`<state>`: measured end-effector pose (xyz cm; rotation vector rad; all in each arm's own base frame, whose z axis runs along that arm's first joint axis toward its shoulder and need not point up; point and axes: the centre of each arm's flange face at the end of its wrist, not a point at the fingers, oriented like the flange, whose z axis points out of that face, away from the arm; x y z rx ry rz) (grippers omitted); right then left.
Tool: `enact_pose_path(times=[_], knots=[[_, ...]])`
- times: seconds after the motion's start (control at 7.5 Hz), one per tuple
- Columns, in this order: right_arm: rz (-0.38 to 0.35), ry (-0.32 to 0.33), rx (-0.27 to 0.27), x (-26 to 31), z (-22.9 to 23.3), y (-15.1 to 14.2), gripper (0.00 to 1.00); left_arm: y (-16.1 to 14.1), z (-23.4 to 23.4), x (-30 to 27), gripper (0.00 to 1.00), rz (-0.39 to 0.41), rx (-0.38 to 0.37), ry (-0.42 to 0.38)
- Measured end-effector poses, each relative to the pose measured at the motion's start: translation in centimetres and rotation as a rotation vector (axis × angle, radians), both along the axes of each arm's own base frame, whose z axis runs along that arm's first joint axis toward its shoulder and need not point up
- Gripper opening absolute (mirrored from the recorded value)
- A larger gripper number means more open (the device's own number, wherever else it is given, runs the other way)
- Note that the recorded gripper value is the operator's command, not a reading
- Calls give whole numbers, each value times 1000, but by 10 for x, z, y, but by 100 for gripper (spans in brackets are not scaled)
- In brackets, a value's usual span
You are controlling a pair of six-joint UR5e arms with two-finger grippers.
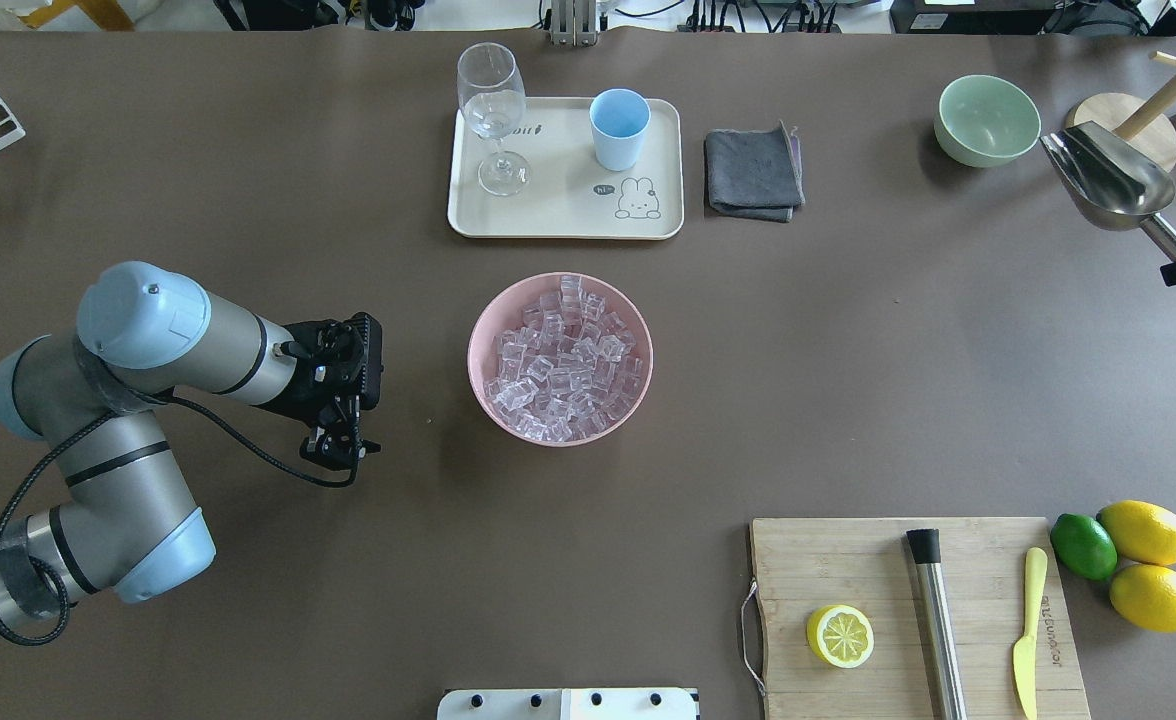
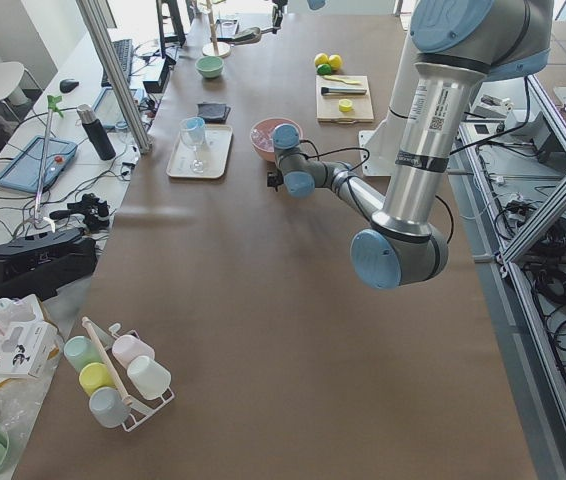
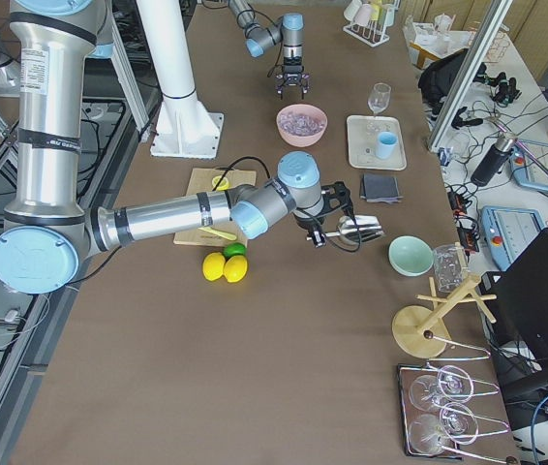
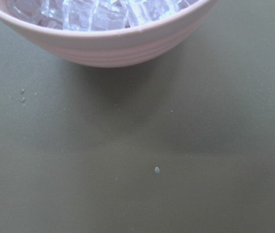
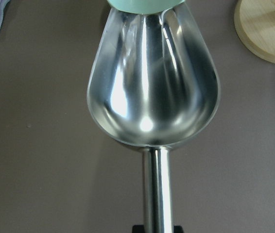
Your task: Put ice in cup with scoop
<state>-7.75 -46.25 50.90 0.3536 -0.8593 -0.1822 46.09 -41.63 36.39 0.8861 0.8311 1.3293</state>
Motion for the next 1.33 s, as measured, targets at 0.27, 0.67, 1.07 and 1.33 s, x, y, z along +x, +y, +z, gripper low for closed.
enact_pose_path(times=[0.27, 0.67, 1.07, 1.33], knots=[[-61, -7, 90, 5, -38, 15, 0, 0, -4, 6, 99, -27, 6, 27], [-225, 12, 234, -32, -118, 4, 0, -1, -16, 10, 99, -38, -3, 45], [-469, 178, 346, -109, -231, -7, 0, 0, -27, 18, 99, -29, 5, 57], [-604, 329, 381, -165, -282, 14, 0, 2, -30, 22, 99, -23, 6, 60]])
